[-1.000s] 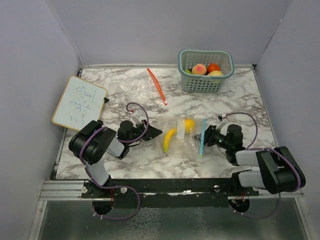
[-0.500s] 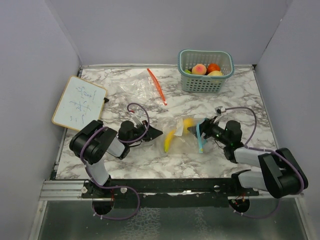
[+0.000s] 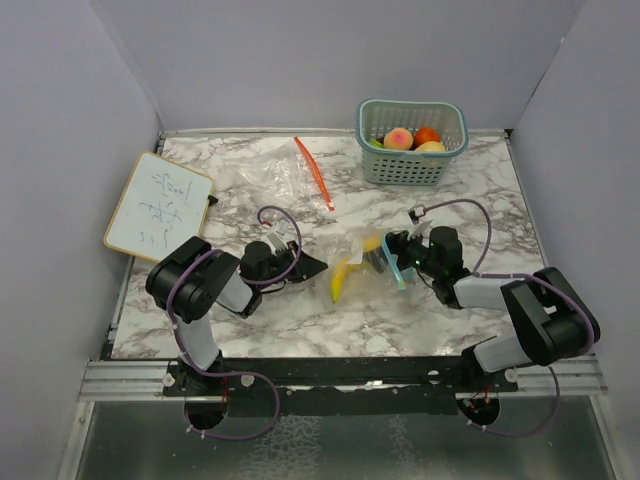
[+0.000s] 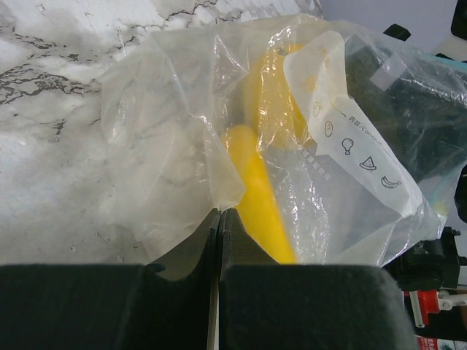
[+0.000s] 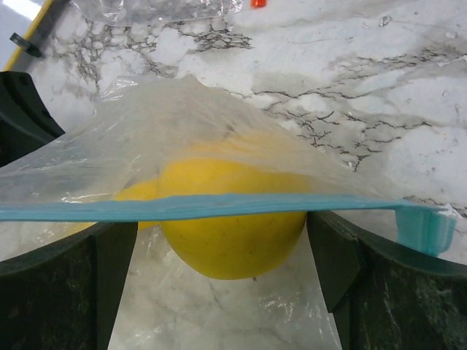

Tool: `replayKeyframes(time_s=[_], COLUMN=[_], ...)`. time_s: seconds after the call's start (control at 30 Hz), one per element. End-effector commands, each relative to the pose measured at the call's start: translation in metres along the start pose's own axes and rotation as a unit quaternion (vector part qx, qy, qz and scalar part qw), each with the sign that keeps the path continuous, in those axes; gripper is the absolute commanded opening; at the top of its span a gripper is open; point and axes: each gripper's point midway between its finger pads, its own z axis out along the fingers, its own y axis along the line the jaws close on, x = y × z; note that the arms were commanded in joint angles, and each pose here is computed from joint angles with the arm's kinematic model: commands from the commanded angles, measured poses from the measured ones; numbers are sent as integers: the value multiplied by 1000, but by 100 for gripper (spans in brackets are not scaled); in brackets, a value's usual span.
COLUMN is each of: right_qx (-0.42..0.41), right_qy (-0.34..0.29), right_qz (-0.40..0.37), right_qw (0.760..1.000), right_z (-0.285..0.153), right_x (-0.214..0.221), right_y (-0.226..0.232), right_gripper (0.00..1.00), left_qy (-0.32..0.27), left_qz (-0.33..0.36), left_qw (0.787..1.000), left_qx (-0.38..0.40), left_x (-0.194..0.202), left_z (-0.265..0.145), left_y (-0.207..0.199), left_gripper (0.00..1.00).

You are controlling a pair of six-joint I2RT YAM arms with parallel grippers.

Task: Open the zip-top bag and remove the fake food
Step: Pick up the fake fruit from the zipper food storage bag.

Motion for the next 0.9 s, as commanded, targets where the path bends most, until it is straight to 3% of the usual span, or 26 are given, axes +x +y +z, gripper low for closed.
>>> replayKeyframes(time_s=[0.0,0.2,0.43,0.53,0.7,0.87], right_qx=[15,29,43,50,69,140], right_qy=[-4,5,15,-2,-16,-3], right_qz=[-31,-26,-4,4,-8,-29], right_qw=[999,999,999,999,997,990], right_z=[19,31,24,11,-16,-45], right_x=[-8,-3,1,-4,-16,-22], right_y=[-3,-9,-11,-7,-1,-19], right_gripper=[99,97,70,63,61,61], left_qy=[-9,-8,-11,-12,-40,-68], left_qz=[14,12,6,1,-21,-28], left_qw=[1000,1000,1000,1000,998,997], left_qx=[20,20,18,25,33,38], left_x=[-5,-1,0,0,-5,-15], left_z=[0,-3,-3,-1,-3,-7], left_y=[-11,-10,-8,-8,-7,-10], left_gripper=[0,0,0,0,0,0])
